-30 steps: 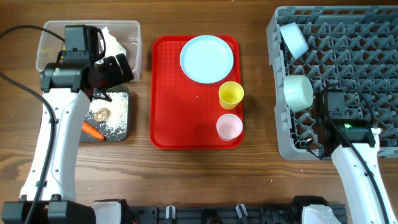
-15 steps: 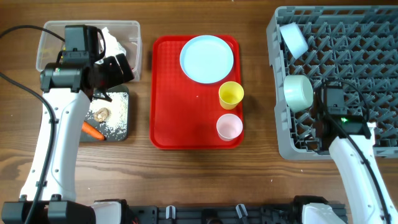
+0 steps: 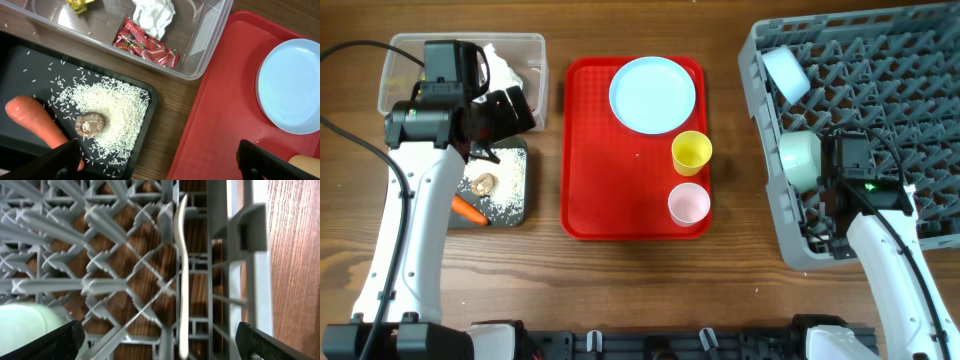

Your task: Sort waste into correct bins and load items into the dishwasher rack

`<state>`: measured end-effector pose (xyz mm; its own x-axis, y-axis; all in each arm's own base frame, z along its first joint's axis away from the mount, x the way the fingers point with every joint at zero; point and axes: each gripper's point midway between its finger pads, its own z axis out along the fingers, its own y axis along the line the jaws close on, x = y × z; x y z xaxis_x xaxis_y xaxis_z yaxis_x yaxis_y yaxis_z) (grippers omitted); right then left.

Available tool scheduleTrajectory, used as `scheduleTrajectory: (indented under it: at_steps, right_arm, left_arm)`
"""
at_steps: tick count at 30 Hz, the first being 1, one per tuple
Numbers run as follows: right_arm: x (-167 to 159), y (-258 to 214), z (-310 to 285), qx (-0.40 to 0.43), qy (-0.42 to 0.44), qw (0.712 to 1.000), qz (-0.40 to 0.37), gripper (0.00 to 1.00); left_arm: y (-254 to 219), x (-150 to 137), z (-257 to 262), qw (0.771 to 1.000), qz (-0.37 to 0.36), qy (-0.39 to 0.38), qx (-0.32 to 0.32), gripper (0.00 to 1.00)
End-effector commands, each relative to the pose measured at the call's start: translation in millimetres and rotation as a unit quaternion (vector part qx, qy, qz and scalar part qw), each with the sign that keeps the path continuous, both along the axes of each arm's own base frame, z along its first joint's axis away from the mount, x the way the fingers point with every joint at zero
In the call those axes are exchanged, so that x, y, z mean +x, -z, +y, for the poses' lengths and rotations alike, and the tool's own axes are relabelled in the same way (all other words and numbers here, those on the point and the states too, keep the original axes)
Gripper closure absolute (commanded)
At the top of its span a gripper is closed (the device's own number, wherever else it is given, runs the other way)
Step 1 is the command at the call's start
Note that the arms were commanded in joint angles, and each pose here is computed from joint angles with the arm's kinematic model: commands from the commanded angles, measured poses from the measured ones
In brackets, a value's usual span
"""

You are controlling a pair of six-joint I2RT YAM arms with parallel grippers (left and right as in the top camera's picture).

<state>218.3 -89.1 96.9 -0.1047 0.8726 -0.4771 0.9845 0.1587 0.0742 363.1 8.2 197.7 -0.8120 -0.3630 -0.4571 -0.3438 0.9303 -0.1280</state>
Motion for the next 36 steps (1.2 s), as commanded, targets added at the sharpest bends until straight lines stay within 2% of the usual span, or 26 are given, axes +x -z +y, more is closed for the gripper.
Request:
scheduleTrajectory:
  at_steps: [1, 6, 11, 12, 15, 17, 22, 29, 33, 36]
  right_arm:
    - [2, 0, 0, -0.009, -0.065, 0.997, 0.035, 0.0]
    - [32, -38, 6, -0.021, -0.19, 0.981, 0.028, 0.0]
    - [66, -77, 35, 0.005, -0.331, 0.943, -0.024, 0.0]
    - [72, -77, 45, 0.017, -0.371, 0.928, -0.034, 0.0]
    - [91, -81, 90, 0.067, -0.502, 0.859, -0.079, 0.0]
    - [103, -83, 110, 0.066, -0.559, 0.821, -0.097, 0.0]
    - [128, -74, 148, 0.042, -0.634, 0.766, -0.097, 0.0]
    - [184, -75, 192, 0.065, -0.695, 0.712, -0.075, 0.01]
    - [230, -72, 206, 0.065, -0.719, 0.69, -0.054, 0.0]
    - [256, -52, 219, 0.071, -0.728, 0.681, -0.041, 0.0]
  left_arm:
    - [2, 0, 1, 1.0, 0.003, -0.009, -0.006, 0.0]
    - [2, 0, 1, 1.0, 0.003, -0.009, -0.006, 0.0]
    - [2, 0, 1, 1.0, 0.003, -0.009, -0.006, 0.0]
    - [2, 0, 1, 1.0, 0.003, -0.009, -0.006, 0.0]
    - [2, 0, 1, 1.0, 0.003, -0.009, -0.006, 0.0]
    - [2, 0, 1, 1.0, 0.003, -0.009, -0.006, 0.0]
    - [2, 0, 1, 1.0, 0.003, -0.009, -0.006, 0.0]
    - [2, 0, 1, 1.0, 0.003, -0.009, -0.006, 0.0]
    - [2, 0, 1, 1.0, 0.003, -0.009, -0.006, 0.0]
    - [2, 0, 1, 1.0, 0.003, -0.009, -0.006, 0.0]
